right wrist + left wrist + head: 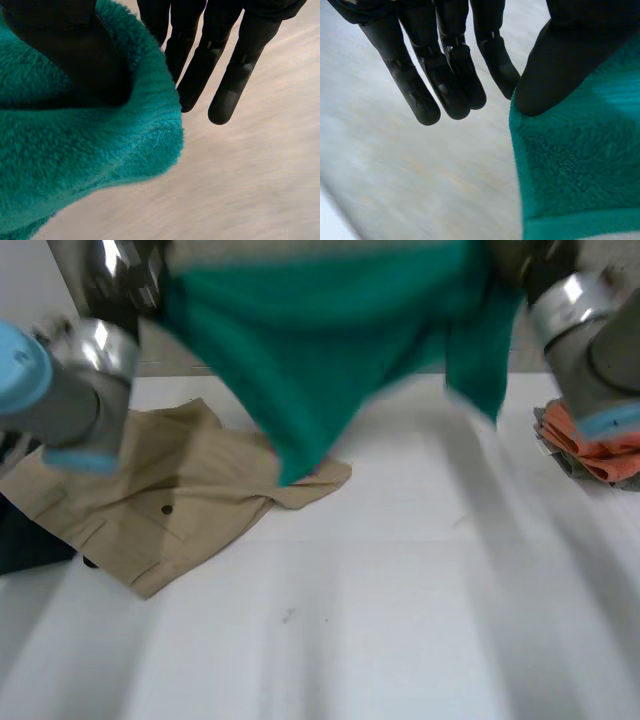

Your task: Fold the laundry.

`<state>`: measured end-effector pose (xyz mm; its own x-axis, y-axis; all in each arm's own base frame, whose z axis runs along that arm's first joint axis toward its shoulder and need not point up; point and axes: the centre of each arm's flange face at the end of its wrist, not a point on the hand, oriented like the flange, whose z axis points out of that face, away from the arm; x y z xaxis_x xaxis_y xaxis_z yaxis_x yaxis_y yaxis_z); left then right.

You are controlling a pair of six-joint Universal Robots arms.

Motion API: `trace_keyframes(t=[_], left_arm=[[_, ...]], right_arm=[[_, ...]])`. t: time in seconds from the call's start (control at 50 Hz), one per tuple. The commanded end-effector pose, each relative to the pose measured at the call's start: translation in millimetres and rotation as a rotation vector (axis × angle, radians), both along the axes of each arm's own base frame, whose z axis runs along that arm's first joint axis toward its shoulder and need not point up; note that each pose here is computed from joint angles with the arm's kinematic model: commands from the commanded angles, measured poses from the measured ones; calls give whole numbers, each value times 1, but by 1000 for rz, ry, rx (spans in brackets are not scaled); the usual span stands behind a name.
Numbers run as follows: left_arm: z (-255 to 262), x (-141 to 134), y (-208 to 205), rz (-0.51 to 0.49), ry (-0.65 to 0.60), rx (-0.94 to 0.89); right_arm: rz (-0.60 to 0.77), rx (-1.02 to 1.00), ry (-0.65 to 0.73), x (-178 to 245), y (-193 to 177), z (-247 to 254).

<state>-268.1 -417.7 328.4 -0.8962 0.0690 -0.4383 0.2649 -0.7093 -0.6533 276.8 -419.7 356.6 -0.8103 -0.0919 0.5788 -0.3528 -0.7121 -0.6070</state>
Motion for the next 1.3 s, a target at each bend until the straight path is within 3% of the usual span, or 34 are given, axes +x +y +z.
trace_keyframes(t=[0.02, 0.1, 0.26, 0.34, 0.5, 0.6, 0.92, 1.1, 1.3], left_arm=[[80, 9, 12, -74, 234, -132], [61, 6, 16, -112, 195, 29], [-43, 5, 46, -85, 62, 444], [-109, 4, 80, -79, -44, 614], [-177, 10, 134, -82, -149, 773], [-183, 12, 149, -94, -166, 758], [-146, 25, 152, -83, -107, 689], [-133, 25, 150, -89, -87, 662], [-124, 28, 142, -76, -75, 635]], right_arm=[[133, -208, -205, -14, 14, 37], [132, -49, -137, -14, 12, 5], [57, 346, 9, -25, 8, -92], [54, 571, 112, -29, 27, -151], [59, 852, 316, -37, 77, -206], [43, 933, 400, -46, 93, -198], [46, 1016, 333, -56, 76, -101], [64, 1093, 370, -41, 53, -126], [-12, 1207, 489, -40, 45, -181]])
